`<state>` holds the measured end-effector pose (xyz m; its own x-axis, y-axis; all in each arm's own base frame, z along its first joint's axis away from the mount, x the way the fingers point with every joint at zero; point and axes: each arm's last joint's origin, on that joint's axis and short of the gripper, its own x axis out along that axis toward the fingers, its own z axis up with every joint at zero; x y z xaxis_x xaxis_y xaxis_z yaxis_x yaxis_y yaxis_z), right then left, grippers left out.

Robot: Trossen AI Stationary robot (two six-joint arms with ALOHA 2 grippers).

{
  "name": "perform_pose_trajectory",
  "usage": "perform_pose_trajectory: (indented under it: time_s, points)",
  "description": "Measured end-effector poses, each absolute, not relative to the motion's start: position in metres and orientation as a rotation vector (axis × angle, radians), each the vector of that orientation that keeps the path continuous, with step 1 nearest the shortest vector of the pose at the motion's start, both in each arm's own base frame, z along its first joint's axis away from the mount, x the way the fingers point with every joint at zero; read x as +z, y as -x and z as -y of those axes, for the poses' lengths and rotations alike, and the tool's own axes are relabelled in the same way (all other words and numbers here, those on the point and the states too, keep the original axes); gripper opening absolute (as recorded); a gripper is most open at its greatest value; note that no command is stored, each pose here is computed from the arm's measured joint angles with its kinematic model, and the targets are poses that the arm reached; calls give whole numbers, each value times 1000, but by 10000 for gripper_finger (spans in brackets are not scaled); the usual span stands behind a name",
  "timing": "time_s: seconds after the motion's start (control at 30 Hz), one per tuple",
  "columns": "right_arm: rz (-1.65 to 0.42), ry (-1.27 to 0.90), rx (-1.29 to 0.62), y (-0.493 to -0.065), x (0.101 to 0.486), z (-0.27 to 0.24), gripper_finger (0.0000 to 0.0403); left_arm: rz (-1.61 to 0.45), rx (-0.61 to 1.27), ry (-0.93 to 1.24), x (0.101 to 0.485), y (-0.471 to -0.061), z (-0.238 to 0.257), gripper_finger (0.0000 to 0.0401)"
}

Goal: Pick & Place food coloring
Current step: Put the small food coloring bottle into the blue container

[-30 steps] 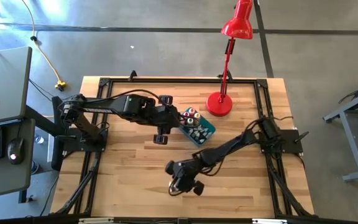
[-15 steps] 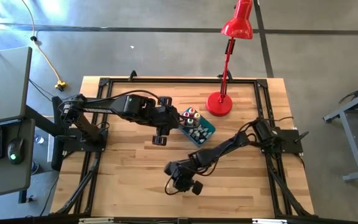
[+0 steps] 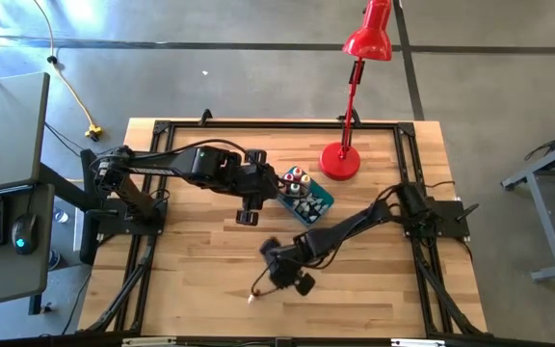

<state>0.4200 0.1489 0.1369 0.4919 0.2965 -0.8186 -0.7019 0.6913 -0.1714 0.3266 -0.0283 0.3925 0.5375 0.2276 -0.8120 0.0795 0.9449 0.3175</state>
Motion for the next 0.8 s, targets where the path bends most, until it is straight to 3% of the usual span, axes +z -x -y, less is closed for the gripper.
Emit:
perform_pose_trajectory:
  time_s: [0.17,0.27,0.53,0.8]
  points:
    - [-1019,447,360,-400,185,-133,138,-1007,99,-322,392,-326,28,163]
    - [-1131,293,190,-383,193,-124,138,-1010,101,-319,392,-326,28,163]
    - [-1200,146,-206,-351,157,-106,138,-1014,110,-325,392,-326,28,163]
    - [-1126,-63,-403,-345,145,-103,138,-1014,112,-326,392,-326,28,163]
